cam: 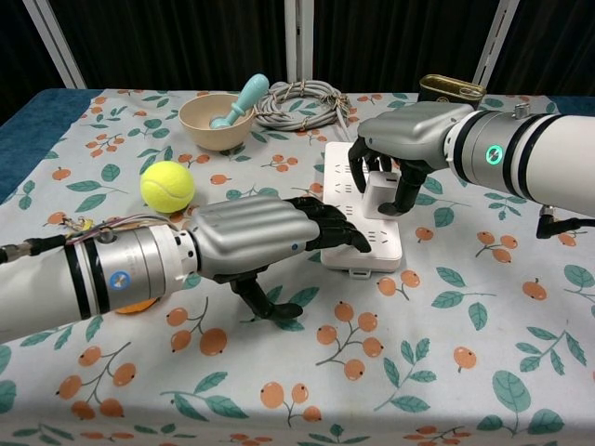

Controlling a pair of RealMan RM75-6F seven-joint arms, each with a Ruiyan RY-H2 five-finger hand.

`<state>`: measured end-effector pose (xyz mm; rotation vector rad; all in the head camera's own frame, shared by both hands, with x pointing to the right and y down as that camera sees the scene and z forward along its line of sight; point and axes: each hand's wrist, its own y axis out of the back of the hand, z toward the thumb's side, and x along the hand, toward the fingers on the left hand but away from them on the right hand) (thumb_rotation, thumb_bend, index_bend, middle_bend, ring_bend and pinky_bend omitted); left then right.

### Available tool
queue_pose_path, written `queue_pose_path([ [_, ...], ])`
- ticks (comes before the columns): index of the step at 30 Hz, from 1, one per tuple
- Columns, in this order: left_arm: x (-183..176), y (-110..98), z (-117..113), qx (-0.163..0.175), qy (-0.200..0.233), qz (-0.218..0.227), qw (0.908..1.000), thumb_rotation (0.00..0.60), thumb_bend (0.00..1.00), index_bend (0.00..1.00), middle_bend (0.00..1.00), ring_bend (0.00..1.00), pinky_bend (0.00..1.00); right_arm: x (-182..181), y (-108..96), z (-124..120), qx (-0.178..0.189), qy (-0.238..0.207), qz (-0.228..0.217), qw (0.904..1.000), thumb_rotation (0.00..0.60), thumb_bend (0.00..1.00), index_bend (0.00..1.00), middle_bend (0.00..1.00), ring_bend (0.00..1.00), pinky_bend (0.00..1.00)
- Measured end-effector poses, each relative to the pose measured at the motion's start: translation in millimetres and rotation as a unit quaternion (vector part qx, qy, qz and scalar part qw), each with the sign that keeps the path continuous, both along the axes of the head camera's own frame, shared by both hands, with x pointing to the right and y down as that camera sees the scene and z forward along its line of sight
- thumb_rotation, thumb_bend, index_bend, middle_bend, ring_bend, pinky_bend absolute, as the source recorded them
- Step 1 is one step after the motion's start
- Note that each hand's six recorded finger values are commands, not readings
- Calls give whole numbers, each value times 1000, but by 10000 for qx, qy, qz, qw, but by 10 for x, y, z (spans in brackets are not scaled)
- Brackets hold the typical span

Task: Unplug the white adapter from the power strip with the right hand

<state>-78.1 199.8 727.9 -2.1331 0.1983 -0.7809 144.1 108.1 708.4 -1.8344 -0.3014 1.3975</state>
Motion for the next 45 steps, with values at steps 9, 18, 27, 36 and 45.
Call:
queue_pose_path([
  [9, -3, -11, 8, -25, 13, -14, 10000, 600, 306, 121, 108, 15, 22, 56, -17, -65, 69, -210, 65, 9997, 600, 326, 942, 762, 472, 452],
  [18, -24, -28, 40, -58, -36, -37, 10000, 600, 306, 121, 108, 15, 22, 164, -35, -144, 151, -383, 138, 9991, 600, 327, 1000, 797, 493, 473],
  [27, -34, -51, 47, -54, -63, -60, 9999, 600, 306, 121, 108, 15, 22, 299, 5, -123, 163, -358, 173, 9991, 600, 327, 1000, 822, 513, 498],
  [36, -32, -67, 60, -59, -99, -75, 9999, 600, 305, 121, 108, 15, 22, 444, -23, -213, 240, -500, 313, 9980, 600, 327, 1000, 829, 521, 504],
  [45, -38, -86, -9, 32, -40, -85, 10000, 600, 304, 121, 108, 15, 23, 577, -148, -420, 435, -751, 549, 9947, 600, 327, 1000, 828, 508, 504],
])
